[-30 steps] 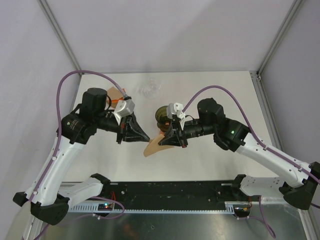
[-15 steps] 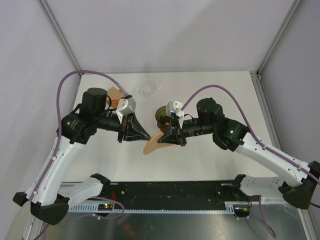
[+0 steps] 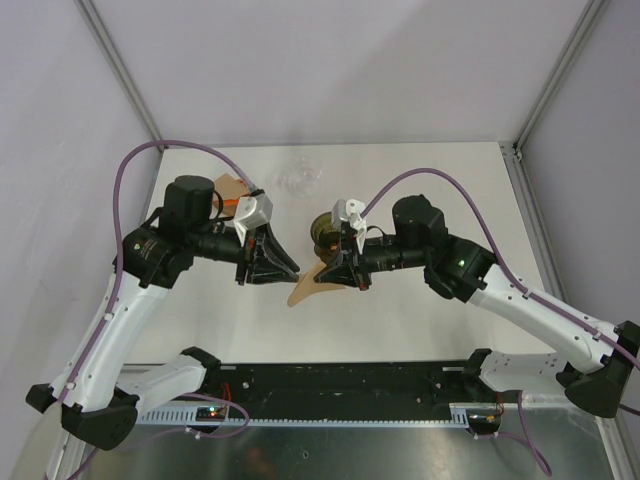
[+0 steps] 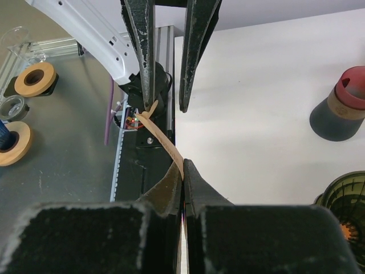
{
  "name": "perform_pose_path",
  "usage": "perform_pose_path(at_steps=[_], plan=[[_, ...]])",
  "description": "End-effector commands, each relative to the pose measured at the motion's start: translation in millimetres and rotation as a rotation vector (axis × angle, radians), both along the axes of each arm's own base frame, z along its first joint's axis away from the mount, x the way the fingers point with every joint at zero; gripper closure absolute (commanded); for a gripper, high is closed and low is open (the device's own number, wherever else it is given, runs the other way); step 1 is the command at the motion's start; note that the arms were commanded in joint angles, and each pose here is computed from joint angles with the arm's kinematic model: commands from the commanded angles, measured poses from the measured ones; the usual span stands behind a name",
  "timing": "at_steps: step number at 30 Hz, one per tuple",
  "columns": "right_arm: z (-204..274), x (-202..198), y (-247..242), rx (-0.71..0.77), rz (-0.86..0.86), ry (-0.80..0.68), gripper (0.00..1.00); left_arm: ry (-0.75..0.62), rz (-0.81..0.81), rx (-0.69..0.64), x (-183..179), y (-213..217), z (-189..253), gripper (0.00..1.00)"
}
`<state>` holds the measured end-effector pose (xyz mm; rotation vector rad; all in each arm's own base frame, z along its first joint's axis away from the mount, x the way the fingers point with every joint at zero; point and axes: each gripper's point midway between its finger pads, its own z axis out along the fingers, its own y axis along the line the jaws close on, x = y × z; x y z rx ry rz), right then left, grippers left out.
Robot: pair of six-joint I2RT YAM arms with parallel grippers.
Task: Place the coffee filter in the dripper
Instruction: Place the coffee filter in the coffee dripper.
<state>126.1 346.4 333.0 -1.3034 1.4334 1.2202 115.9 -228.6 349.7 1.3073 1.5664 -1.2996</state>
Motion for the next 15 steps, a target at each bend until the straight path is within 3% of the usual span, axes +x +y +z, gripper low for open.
perform_pose_path(at_steps=[1, 9, 15], plan=[[27.1, 2.9, 2.8, 0.069, -0.009, -0.034, 1.00, -0.045, 0.028, -0.010, 4.3, -0.1, 9.5, 0.72], [26.0, 4.4, 6.1, 0.070, -0.010, -0.021, 1.00, -0.055, 0.100, 0.010, 18.6, -0.3, 9.1, 0.74], [23.2, 9.6, 4.1, 0.057, -0.040, -0.011, 1.00, -0.040, 0.022, -0.035, 3.8, -2.3, 17.6, 0.67]])
